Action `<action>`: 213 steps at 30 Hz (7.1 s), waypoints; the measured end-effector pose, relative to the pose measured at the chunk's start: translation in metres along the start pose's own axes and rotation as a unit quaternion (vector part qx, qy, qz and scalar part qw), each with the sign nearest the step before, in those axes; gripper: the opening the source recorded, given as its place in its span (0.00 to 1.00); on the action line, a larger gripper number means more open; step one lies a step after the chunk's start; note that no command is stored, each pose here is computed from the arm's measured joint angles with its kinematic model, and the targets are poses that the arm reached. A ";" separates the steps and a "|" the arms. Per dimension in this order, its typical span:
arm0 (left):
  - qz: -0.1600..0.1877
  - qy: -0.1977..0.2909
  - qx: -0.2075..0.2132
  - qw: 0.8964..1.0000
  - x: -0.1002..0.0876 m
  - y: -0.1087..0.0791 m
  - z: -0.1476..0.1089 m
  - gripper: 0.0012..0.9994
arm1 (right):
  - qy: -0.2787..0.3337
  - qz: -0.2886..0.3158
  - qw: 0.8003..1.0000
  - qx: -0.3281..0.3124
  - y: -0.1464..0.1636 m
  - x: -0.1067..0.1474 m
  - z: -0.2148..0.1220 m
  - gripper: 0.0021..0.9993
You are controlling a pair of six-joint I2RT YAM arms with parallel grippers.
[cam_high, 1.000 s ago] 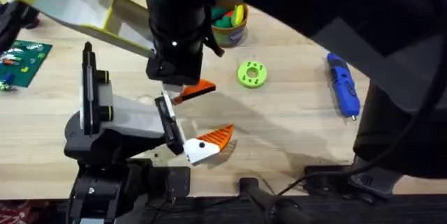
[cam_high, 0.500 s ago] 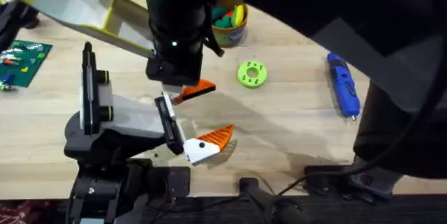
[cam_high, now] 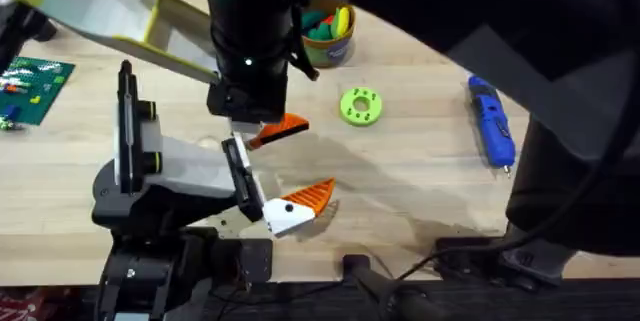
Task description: Pick up the gripper from the table and insert it into the empty holder that is missing its gripper. Then pick up a screw, insert it into the mounting hole, and use the screwdriver to tighten it. Finally, clean up the table by picking up the vegetable and placing it into the bucket.
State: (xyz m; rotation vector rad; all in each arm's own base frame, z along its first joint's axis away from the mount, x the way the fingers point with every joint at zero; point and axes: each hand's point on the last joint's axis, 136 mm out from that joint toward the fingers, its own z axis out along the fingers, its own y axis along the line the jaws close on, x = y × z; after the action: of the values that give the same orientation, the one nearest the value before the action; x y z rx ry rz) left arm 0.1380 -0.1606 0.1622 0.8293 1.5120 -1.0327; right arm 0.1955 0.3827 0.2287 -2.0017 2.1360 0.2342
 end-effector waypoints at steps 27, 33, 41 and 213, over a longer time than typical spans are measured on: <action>0.000 0.000 0.000 1.000 0.000 0.000 0.000 0.99 | -0.035 -0.034 0.999 -0.008 0.004 -0.001 -0.023 0.01; 0.000 0.000 0.000 1.000 0.000 0.000 0.000 0.99 | -0.046 -0.031 0.998 -0.009 0.002 -0.005 -0.024 0.01; 0.000 0.000 0.000 1.000 0.000 0.000 0.000 0.99 | -0.054 -0.023 0.998 -0.025 0.002 -0.005 -0.023 0.01; -0.009 0.000 0.000 1.000 0.000 0.000 0.000 0.99 | -0.067 -0.013 0.996 -0.061 -0.001 0.018 0.014 0.01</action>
State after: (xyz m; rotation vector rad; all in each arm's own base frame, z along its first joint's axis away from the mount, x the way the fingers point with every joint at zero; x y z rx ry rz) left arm 0.1378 -0.1607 0.1621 0.8181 1.5217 -1.0463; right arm 0.1956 0.3689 0.2102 -2.0140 2.0577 0.4927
